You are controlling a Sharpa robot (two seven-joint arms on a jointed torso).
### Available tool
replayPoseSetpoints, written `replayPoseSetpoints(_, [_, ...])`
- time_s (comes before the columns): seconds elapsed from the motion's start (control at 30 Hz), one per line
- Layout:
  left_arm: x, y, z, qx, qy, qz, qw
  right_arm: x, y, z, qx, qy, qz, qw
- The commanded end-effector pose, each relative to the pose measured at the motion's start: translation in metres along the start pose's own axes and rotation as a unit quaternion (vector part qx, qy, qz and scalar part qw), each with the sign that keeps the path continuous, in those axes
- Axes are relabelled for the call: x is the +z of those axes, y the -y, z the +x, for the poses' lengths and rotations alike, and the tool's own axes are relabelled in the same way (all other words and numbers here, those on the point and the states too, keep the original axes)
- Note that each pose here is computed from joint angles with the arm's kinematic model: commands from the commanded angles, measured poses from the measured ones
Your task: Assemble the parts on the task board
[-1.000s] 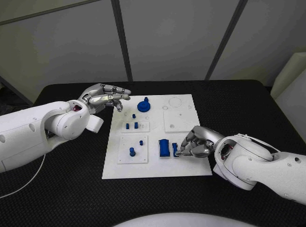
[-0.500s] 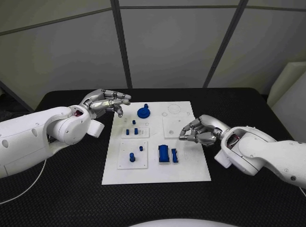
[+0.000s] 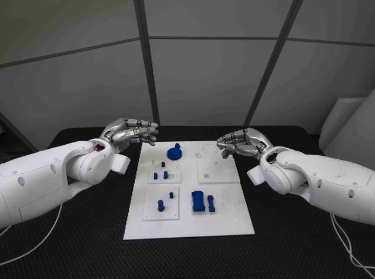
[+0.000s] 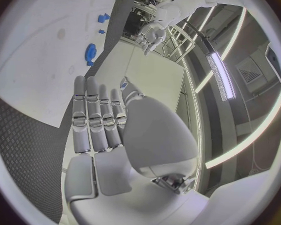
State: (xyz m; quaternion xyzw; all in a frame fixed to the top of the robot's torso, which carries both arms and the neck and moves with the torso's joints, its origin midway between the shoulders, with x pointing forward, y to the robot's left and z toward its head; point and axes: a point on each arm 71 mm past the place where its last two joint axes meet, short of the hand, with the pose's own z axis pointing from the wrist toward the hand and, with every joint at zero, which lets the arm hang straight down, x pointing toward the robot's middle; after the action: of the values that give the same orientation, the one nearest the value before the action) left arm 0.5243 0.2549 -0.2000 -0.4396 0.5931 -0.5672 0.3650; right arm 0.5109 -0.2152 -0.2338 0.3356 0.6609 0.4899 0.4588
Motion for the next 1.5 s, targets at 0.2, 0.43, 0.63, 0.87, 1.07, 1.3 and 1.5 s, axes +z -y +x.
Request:
replayPoseSetpoints(0.2, [0.0119,0.0018,-0.0045,-0.046,0.073,0.068,0.994,0.023,-0.002,-0.001,0.08,0.016,-0.05,0.995])
replayPoseSetpoints(0.43, [0.0153,-0.0063,0.0043,-0.033,0.05,0.041,0.997,0.025,0.003,0.001,0.057,0.027,-0.027,0.998])
replayPoseSetpoints(0.63, [0.0101,-0.0117,0.0151,-0.027,0.068,0.042,0.996,0.016,-0.001,0.007,0.078,0.053,-0.036,0.995])
replayPoseSetpoints(0.87, [-0.0056,-0.0228,0.0417,-0.01,0.111,0.045,0.993,-0.01,-0.009,0.021,0.122,0.114,-0.04,0.985])
replayPoseSetpoints(1.07, [-0.0227,-0.0298,0.065,0.008,0.148,0.049,0.988,-0.031,-0.014,0.031,0.145,0.155,-0.031,0.977])
replayPoseSetpoints(1.3, [-0.033,-0.0324,0.0773,0.019,0.167,0.05,0.984,-0.039,-0.016,0.035,0.152,0.17,-0.026,0.973])
replayPoseSetpoints(1.5, [-0.0341,-0.0327,0.0786,0.02,0.169,0.051,0.984,-0.039,-0.016,0.035,0.152,0.17,-0.026,0.973])
